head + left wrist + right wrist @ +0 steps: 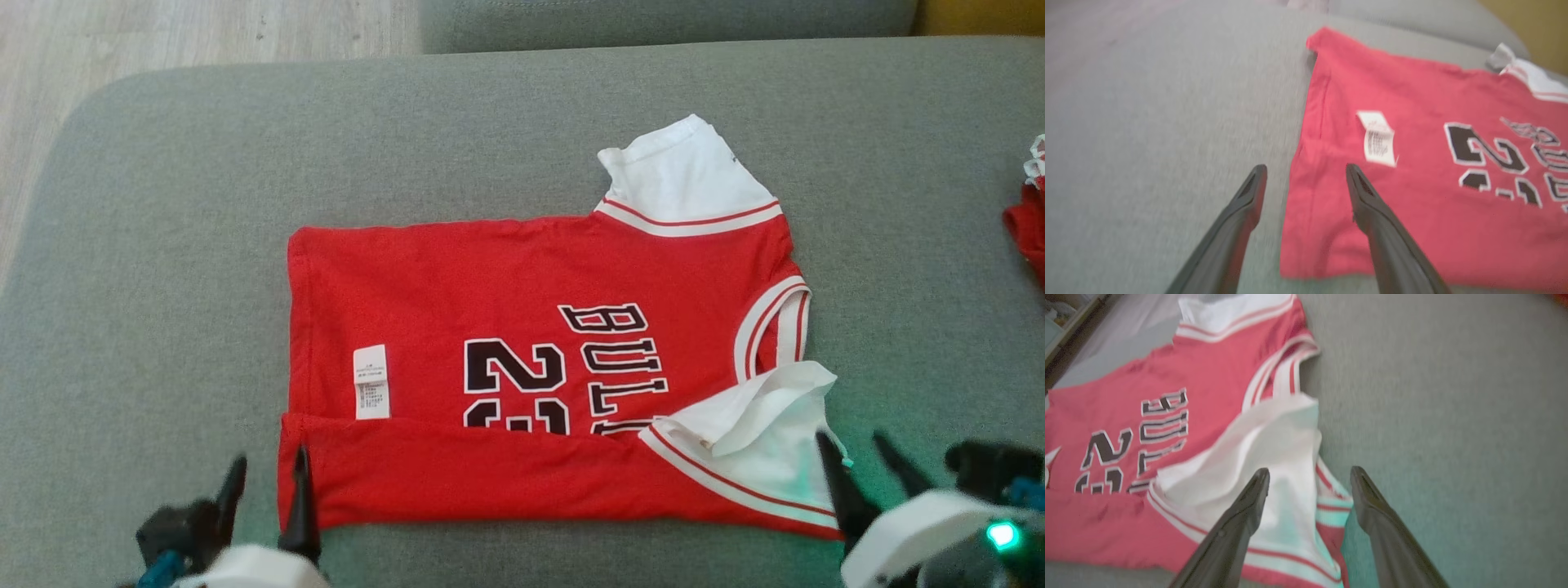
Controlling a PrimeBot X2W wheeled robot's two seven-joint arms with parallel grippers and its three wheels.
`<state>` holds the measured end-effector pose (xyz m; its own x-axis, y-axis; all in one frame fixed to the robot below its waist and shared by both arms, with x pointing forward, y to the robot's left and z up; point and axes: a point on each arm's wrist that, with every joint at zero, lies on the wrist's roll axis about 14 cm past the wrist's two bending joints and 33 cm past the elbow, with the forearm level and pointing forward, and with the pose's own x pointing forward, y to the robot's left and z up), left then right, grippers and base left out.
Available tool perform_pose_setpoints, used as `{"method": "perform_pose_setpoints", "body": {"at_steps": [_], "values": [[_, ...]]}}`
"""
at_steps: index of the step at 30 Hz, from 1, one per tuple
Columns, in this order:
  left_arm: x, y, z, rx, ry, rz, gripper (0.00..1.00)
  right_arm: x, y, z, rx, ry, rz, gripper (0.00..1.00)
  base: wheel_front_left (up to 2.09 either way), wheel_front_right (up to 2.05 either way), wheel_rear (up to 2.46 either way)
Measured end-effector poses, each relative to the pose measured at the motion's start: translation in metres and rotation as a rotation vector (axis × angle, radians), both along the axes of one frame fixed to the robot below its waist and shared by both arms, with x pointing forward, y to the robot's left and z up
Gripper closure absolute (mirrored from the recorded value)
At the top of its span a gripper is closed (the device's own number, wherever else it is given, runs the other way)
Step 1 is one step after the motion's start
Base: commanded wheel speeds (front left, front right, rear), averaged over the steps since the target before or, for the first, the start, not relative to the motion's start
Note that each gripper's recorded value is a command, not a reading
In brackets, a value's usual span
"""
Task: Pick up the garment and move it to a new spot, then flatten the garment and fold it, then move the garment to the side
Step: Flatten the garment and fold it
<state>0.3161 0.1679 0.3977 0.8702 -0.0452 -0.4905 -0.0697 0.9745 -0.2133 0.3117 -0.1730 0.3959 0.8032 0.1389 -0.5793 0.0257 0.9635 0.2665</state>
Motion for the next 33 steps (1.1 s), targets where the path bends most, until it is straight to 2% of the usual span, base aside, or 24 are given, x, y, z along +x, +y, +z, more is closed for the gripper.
{"method": "perform_pose_setpoints", "body": {"at_steps": [7, 13, 18, 25, 30, 33], "values": [[0.055, -0.006, 0.067, 0.102, -0.330, -0.015, 0.00, 0.059, 0.000, 0.081, -0.075, -0.373, 0.001, 0.00, 0.00, 0.00, 0.00], [0.074, -0.012, 0.091, 0.146, -0.421, -0.033, 0.00, 0.074, 0.007, 0.124, -0.096, -0.527, 0.022, 0.00, 0.00, 0.00, 0.00], [0.081, -0.015, 0.095, 0.152, -0.429, -0.042, 0.00, 0.078, 0.006, 0.138, -0.111, -0.571, 0.025, 0.00, 0.00, 0.00, 0.00], [0.090, -0.018, 0.083, 0.168, -0.387, -0.073, 0.00, 0.085, 0.008, 0.132, -0.109, -0.554, 0.032, 0.00, 0.00, 0.00, 0.00], [0.129, -0.014, 0.078, 0.150, -0.356, -0.104, 0.00, 0.100, 0.011, 0.125, -0.095, -0.540, 0.037, 0.00, 0.00, 0.00, 0.00], [0.156, -0.010, 0.063, 0.134, -0.284, -0.123, 0.00, 0.113, 0.015, 0.120, -0.080, -0.537, 0.046, 0.00, 0.00, 0.00, 0.00]]}}
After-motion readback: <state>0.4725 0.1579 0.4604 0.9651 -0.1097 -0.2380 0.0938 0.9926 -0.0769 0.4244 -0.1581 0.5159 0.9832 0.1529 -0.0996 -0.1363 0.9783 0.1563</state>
